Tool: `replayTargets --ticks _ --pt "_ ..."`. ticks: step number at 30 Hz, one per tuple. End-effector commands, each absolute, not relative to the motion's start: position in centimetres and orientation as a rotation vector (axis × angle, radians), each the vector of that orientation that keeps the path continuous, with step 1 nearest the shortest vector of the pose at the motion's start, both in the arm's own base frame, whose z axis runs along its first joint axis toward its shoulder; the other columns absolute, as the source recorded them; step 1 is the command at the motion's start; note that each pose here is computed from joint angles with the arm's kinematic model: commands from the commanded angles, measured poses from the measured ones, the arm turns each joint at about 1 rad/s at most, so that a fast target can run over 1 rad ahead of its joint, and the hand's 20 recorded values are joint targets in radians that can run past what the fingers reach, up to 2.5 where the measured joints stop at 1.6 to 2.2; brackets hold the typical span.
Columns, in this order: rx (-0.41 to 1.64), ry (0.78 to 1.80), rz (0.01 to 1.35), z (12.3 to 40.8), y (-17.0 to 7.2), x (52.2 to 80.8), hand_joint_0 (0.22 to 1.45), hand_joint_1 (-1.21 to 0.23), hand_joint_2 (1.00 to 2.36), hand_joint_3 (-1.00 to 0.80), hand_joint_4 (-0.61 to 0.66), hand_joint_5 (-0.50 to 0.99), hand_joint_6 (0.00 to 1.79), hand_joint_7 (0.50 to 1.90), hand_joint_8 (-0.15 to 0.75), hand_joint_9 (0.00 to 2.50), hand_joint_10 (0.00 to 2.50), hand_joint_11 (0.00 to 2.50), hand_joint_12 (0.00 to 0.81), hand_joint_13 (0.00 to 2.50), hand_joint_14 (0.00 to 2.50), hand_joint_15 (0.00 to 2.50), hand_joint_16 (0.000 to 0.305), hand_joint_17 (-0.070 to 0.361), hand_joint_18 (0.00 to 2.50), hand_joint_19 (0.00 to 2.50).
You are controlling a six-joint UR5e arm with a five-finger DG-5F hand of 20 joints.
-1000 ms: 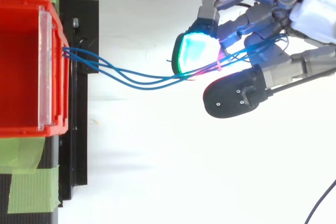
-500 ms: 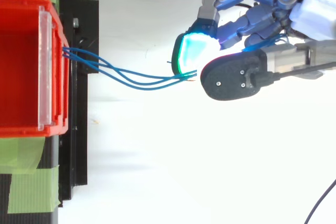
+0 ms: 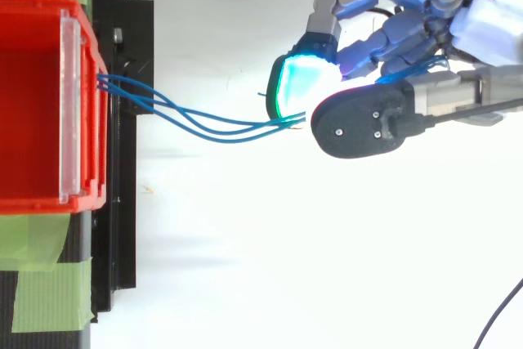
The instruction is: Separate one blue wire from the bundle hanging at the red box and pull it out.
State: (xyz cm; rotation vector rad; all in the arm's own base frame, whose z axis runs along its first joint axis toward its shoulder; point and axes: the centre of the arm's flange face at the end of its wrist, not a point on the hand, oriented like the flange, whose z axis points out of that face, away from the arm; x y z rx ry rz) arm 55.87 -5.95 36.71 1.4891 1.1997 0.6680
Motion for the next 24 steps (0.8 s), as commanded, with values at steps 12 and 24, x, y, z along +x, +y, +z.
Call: replayTargets --ticks 12,24 --pt "1.497 1.195 0.678 36.69 -5.7 55.85 0.55 -0.9 1.0 -0.5 0.18 -0.26 0.84 1.01 0.297 0.84 0.0 1.7 0.297 1.22 2.5 0.38 0.046 0.102 1.15 1.27" --pt "1.496 1.194 0.685 36.77 -5.43 55.93 0.65 -0.67 1.0 -0.5 0.15 -0.24 0.86 1.0 0.287 0.91 0.0 1.69 0.281 1.24 2.5 0.38 0.042 0.093 1.19 1.28"
